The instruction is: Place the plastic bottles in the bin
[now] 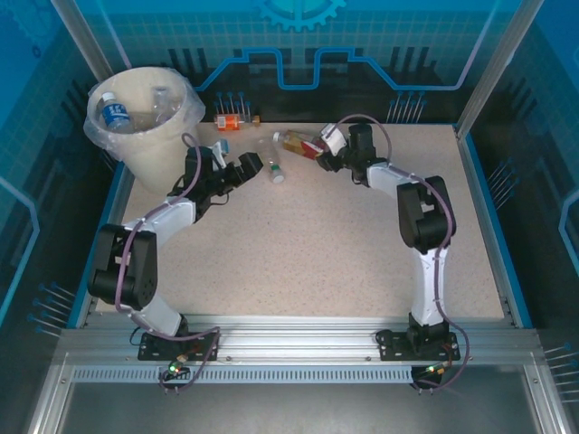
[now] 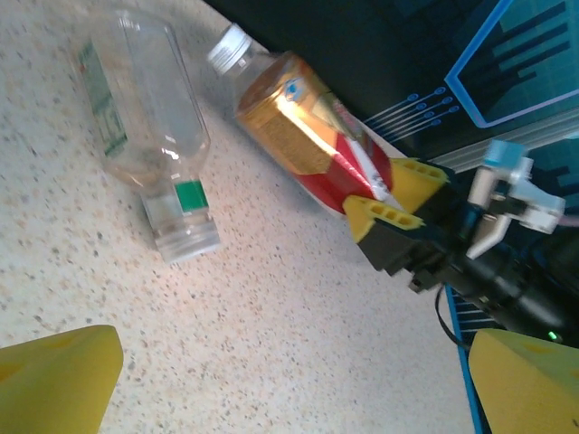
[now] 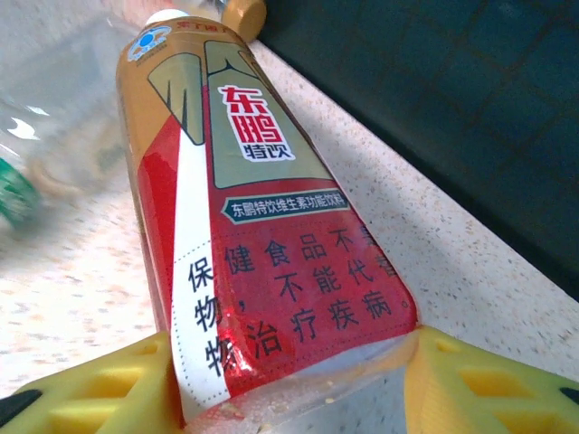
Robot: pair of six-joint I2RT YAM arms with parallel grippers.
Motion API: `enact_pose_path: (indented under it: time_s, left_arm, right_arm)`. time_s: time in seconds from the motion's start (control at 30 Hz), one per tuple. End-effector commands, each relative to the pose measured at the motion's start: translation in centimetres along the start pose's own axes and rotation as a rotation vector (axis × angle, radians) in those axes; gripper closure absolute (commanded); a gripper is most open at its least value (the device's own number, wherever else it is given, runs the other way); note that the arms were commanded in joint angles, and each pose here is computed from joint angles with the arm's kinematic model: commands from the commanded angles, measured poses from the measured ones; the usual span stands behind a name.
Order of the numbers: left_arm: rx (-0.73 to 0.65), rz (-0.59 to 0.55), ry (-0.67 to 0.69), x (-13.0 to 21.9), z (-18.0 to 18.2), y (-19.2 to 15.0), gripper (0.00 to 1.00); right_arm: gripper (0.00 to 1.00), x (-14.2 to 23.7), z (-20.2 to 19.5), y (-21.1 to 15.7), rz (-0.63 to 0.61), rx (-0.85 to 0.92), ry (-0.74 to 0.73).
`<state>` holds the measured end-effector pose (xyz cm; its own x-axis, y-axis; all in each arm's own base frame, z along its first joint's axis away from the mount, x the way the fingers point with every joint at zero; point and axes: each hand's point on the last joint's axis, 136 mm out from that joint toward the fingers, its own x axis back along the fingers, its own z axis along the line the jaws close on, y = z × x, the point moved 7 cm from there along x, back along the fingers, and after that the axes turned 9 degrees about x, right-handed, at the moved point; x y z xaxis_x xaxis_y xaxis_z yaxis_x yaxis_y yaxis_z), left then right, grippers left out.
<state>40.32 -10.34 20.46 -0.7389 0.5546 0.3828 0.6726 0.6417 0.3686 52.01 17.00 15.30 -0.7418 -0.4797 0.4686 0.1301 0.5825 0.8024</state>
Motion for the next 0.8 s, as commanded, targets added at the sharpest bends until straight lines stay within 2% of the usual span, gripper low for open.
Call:
enact_pose_path:
  time_s: [0.0,0.13,0.3,0.5,0.77]
  left_arm:
    - [0.078,0.06,-0.09,-0.6,-0.3,-1.0,0.01]
    - [0.122,0.078,-0.214,-1.0,-1.1,-1.0,0.01]
    - [0.162,0.094,-0.322,-1.6,-1.9,-0.9,0.01]
    - [0.174,0.048,-0.288,-2.7,-1.1,-0.9,0.01]
    - [0.153,-0.017,-0.164,-4.0,-0.9,-1.2,0.01]
  right_arm:
    - [0.45,3.2,-0.1,3.1,-0.094,-0.118,-0.109]
    - [0.46,5.9,2.0,3.5,-0.122,-0.242,-0.095]
    - [0.46,8.0,5.0,4.7,-0.116,-0.279,-0.077]
    - [0.44,8.1,9.4,6.3,-0.129,-0.337,0.02]
    - [0.44,8.0,13.4,8.9,-0.203,-0.383,0.153]
